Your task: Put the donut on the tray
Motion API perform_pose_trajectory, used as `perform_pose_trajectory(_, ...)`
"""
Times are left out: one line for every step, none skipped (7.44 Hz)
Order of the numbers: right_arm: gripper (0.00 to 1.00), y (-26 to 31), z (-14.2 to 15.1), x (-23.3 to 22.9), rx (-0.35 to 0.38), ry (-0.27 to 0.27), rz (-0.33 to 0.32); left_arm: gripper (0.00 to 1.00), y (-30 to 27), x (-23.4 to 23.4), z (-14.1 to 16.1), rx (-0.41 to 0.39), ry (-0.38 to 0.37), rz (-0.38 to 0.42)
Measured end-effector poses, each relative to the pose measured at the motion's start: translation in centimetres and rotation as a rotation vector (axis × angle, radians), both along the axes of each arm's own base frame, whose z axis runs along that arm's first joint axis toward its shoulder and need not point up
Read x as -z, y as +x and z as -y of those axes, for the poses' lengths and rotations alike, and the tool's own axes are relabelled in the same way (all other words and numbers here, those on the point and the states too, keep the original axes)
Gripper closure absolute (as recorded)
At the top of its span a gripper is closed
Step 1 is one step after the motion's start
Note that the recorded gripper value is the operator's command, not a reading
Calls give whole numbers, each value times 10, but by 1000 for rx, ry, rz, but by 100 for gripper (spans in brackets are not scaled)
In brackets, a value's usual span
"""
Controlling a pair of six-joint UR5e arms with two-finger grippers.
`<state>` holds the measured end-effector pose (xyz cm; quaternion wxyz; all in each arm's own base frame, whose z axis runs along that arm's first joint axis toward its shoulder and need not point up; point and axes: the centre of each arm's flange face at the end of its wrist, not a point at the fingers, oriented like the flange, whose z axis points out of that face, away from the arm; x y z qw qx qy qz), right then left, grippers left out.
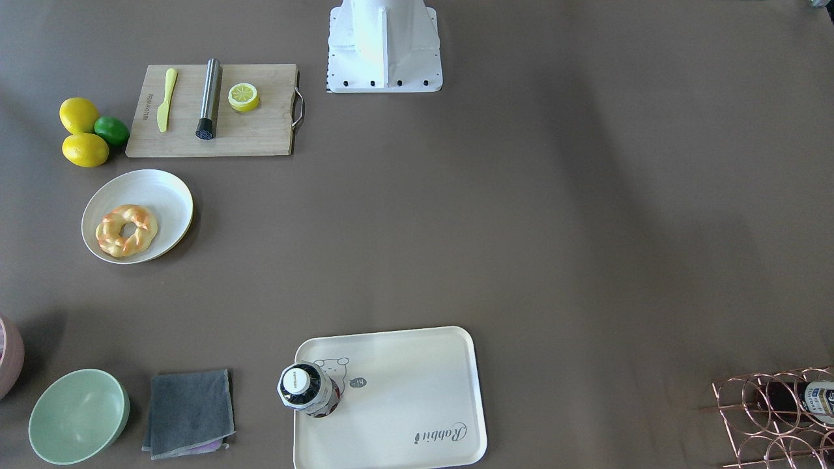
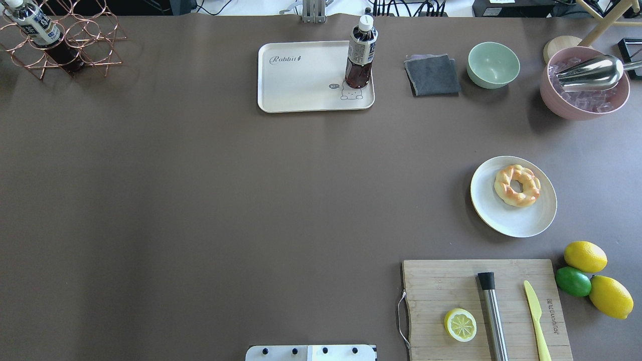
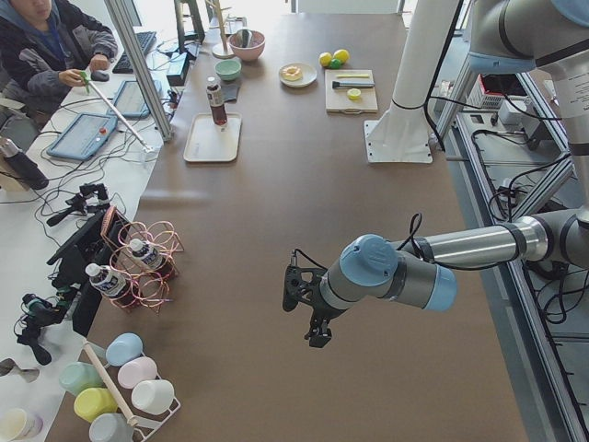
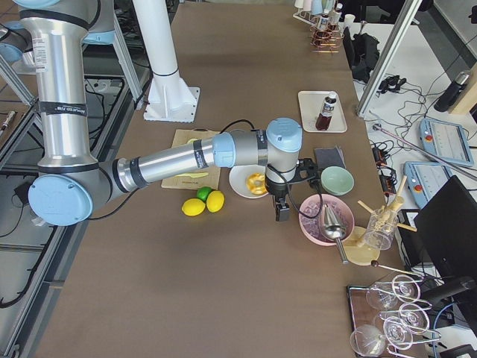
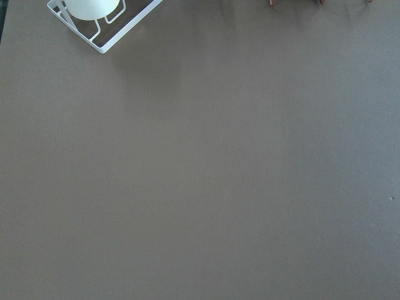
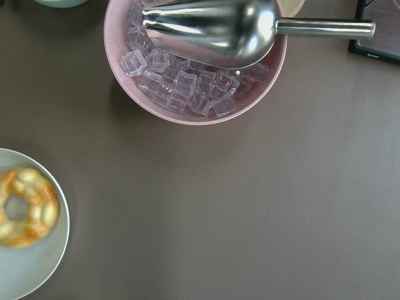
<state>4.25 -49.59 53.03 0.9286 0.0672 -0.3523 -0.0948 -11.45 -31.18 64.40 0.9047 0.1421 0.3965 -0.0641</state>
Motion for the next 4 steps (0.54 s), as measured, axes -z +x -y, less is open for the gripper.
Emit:
perform_pose_trajectory(0,-12,2,2,15,1,1,2,1,4,0,13,-8,-13)
perform_pose_trajectory(0,-30,5,5,36,-3,1,2,3,8,0,13,-6,-28)
perform_pose_trajectory(0,-44,5,7,57,4,-2,2,4,10,1,10,-3,-36)
perform_pose_trajectory(0,-52,2,4,70,7,-3,2,5,12,1,9,-1,-38)
